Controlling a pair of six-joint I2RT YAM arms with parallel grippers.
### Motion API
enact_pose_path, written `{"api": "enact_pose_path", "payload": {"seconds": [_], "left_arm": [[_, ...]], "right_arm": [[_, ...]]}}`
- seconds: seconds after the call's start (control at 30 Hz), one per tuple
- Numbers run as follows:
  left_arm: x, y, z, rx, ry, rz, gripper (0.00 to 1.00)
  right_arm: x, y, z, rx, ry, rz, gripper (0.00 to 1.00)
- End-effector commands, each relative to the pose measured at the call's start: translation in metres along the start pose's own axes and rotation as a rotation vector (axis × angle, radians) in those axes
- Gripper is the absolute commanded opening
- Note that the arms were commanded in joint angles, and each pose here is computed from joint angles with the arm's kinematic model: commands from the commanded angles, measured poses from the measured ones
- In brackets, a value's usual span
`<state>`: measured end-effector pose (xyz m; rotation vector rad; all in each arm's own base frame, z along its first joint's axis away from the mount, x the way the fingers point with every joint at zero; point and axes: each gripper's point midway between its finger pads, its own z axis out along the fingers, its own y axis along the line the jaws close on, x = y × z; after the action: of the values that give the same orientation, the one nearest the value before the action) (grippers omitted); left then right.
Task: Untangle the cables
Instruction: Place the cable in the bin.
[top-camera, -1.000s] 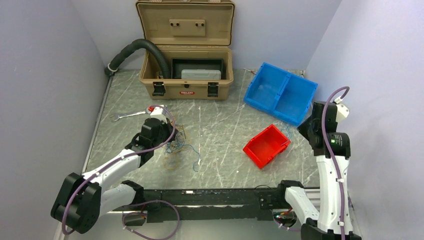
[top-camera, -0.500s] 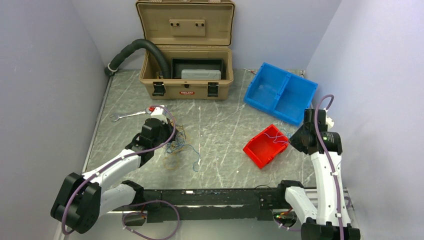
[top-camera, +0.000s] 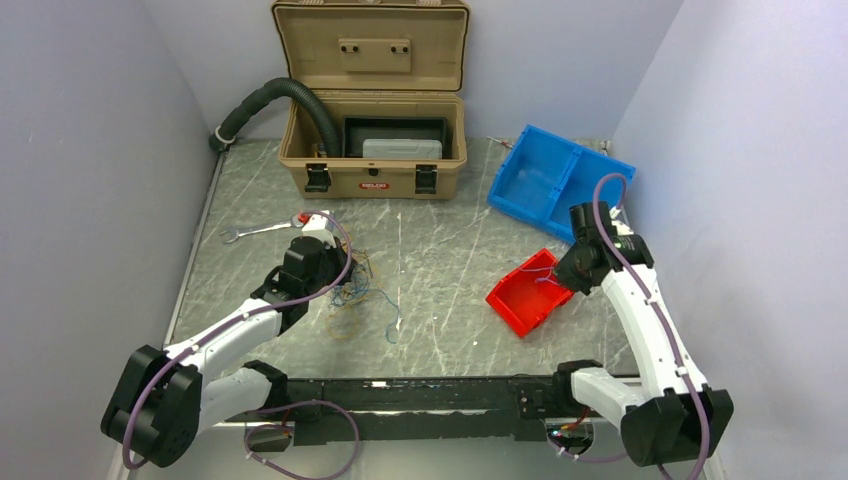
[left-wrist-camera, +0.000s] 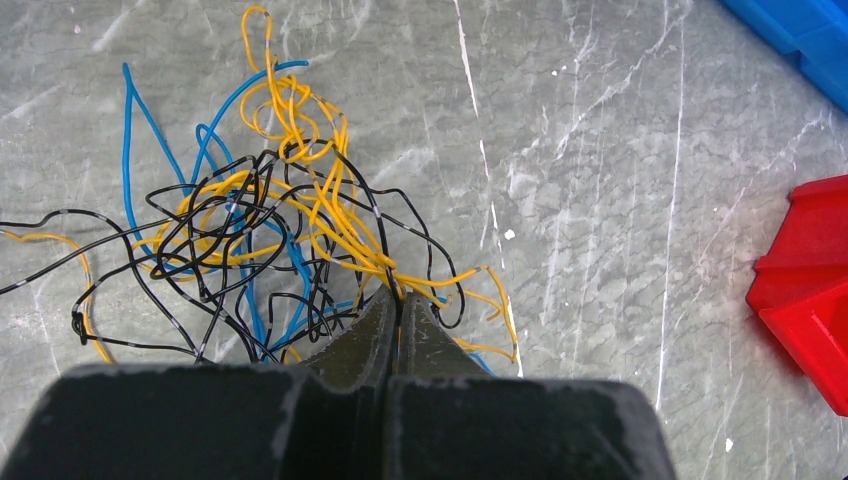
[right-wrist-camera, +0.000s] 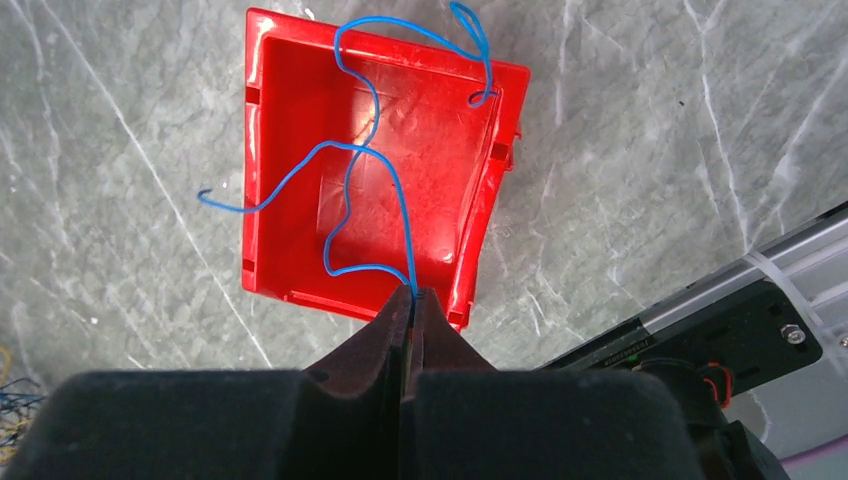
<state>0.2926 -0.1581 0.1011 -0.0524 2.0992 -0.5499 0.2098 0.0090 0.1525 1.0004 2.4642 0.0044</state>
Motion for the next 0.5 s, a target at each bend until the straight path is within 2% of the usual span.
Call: {"api": "enact_pose_path", "payload": {"seconds": [0.0, 0.17, 0.3, 0.47], "left_arm": [[-0.023, -0.011, -0.003, 0.024, -0.063, 0.013, 0.00], [-0.023, -0.011, -0.002, 0.023, -0.062, 0.015, 0.00], [-0.022, -0.011, -0.002, 0.025, -0.061, 0.014, 0.00], [-0.022, -0.011, -0.002, 0.023, -0.060, 0.015, 0.00]], "right_arm": [[-0.004, 0.004, -0.002, 0.055, -0.040, 0.024, 0.00], [-0.004, -0.005, -0.018, 0.093, -0.037, -0.077, 0.00], [-0.013, -0.001, -0.043, 0.005, -0.082, -0.157, 0.00], [-0.018, -0.005, -0.066, -0.038, -0.128, -0.157, 0.00]]}}
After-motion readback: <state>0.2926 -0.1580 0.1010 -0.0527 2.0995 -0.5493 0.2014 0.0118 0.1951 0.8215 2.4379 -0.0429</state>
